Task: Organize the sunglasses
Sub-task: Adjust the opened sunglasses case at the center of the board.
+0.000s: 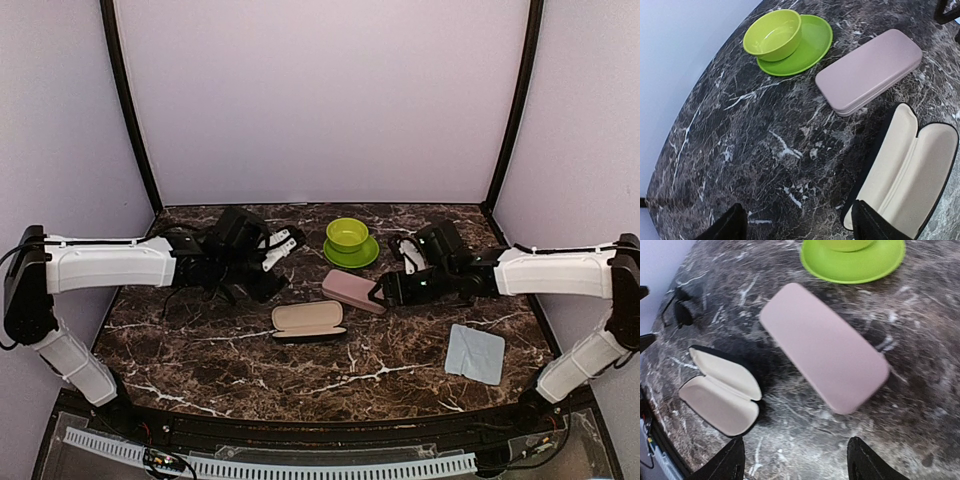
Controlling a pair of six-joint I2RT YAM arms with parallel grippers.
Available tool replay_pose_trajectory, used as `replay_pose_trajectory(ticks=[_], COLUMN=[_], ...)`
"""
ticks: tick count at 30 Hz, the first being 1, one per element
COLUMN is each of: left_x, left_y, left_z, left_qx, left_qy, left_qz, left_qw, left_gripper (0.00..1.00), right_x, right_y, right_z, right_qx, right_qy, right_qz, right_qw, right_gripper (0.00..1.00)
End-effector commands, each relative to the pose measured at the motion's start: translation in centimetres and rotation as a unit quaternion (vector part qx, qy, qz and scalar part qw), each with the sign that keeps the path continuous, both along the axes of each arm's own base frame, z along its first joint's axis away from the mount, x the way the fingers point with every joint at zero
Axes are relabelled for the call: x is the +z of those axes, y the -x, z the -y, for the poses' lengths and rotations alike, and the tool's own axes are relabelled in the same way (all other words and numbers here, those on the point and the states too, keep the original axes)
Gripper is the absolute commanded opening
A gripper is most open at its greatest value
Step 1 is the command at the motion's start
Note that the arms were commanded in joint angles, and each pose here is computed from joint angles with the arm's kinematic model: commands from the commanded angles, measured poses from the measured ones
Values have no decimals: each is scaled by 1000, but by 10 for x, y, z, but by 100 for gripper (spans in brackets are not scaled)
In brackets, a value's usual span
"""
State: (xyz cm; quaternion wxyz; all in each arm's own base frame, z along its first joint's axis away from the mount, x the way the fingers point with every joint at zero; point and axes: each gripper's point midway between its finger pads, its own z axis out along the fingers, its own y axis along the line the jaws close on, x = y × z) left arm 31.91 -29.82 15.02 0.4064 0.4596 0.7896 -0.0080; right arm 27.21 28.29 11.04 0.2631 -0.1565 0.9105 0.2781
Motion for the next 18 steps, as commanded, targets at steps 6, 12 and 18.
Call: replay_pose_trajectory(ticks=[6,12,18], left_x=[17,18,17], left_y=[2,9,14], left_z=[10,25,29], left_qx=[65,39,37], left_qy=[72,109,121], left_qz=[-76,-96,-105], left_qw=[992,989,986], left_gripper=[76,76,76], right_x=[-41,-55,-69], right_y=[43,75,96], right_z=[118,140,147], right_qx=[-158,-213,-224], right_qy=[190,159,153], right_qz=[-91,-132,-155], right_qw=[965,955,950], right_gripper=[70,67,54])
